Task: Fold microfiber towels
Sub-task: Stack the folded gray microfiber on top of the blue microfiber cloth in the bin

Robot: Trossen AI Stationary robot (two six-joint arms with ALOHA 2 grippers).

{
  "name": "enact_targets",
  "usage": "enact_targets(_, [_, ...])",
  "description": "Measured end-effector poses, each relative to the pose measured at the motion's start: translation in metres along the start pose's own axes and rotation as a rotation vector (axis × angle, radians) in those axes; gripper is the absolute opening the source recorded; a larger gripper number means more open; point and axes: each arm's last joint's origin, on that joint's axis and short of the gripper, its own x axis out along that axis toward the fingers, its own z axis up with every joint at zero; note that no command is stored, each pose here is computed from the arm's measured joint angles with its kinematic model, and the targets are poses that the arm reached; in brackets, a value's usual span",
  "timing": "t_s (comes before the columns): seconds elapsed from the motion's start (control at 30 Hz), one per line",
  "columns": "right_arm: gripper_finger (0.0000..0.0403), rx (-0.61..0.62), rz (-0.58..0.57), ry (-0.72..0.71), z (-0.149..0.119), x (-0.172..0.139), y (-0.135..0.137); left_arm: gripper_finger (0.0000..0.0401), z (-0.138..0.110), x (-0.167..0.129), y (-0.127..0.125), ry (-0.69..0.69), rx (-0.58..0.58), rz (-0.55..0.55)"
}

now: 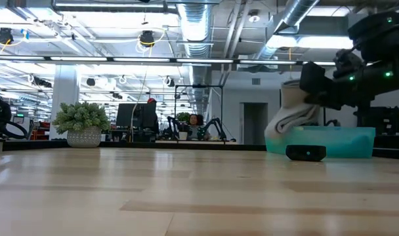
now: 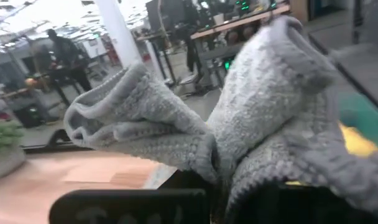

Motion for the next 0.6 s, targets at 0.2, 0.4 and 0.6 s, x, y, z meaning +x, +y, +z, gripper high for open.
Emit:
enact_targets(0.2, [0.0024,-0.066,-0.043,0.001,-0.004,-0.001,-0.003,0.019,-0.004,0.0,0.001,0.041,-0.001,-0.016])
enact_targets(0.4, [0.0024,-0.106,-0.106,-0.023,-0.005,-0.001,-0.007,0.019,-0.006,0.0,0.002,0.062,-0.006,-0.005])
enact_targets(0.6, [0.0024,-0.031,-0.044,-0.022,0.003,-0.003,0.0,0.019,0.005,-0.008,0.006,0.024,-0.018,-0.032])
